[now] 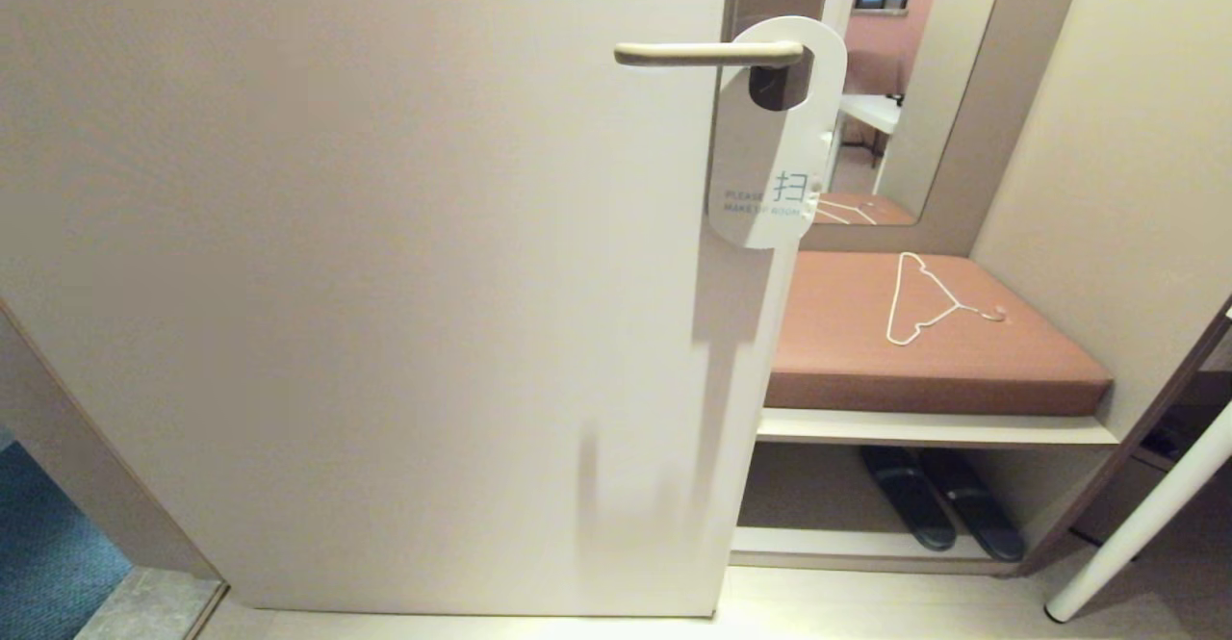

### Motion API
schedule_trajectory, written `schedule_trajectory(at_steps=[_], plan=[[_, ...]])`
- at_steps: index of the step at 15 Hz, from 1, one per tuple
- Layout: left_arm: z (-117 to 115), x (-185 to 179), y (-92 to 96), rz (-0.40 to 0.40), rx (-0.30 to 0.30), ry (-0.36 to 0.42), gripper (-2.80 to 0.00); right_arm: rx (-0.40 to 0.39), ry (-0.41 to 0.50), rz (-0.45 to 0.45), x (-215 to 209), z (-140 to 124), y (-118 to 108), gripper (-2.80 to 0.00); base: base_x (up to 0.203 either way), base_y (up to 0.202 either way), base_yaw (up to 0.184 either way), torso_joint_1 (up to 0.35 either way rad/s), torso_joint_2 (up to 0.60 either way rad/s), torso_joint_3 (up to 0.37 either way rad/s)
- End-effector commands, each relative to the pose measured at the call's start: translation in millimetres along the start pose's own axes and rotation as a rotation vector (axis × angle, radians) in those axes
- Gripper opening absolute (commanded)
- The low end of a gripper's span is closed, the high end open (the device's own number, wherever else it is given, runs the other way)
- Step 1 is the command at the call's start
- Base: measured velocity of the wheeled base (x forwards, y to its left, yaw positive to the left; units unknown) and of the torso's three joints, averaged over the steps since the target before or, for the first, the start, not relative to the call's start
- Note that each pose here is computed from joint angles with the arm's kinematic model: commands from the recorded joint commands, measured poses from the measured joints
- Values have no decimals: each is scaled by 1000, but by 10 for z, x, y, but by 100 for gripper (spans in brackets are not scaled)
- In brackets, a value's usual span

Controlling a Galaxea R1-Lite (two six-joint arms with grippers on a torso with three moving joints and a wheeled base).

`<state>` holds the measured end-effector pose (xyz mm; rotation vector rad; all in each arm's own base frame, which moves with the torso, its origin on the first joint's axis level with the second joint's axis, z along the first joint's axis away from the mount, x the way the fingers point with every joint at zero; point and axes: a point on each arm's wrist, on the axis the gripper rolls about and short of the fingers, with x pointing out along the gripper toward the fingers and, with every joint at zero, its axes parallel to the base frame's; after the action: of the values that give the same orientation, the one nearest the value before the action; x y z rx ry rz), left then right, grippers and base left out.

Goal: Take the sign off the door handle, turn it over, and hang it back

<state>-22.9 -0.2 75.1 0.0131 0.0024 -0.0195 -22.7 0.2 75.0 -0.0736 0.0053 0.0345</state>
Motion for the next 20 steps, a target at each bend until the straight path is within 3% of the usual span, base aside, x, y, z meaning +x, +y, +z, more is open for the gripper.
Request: schedule_trajectory(at_steps=[1, 20], plan=[[-1, 1, 0, -1, 1, 2, -280, 1, -1, 1, -1, -2, 0, -280, 0, 0, 0, 0, 0, 0], [-1, 1, 0, 1, 1, 2, -280, -4, 1, 1, -1, -3, 0, -280, 0, 0, 0, 0, 0, 0]])
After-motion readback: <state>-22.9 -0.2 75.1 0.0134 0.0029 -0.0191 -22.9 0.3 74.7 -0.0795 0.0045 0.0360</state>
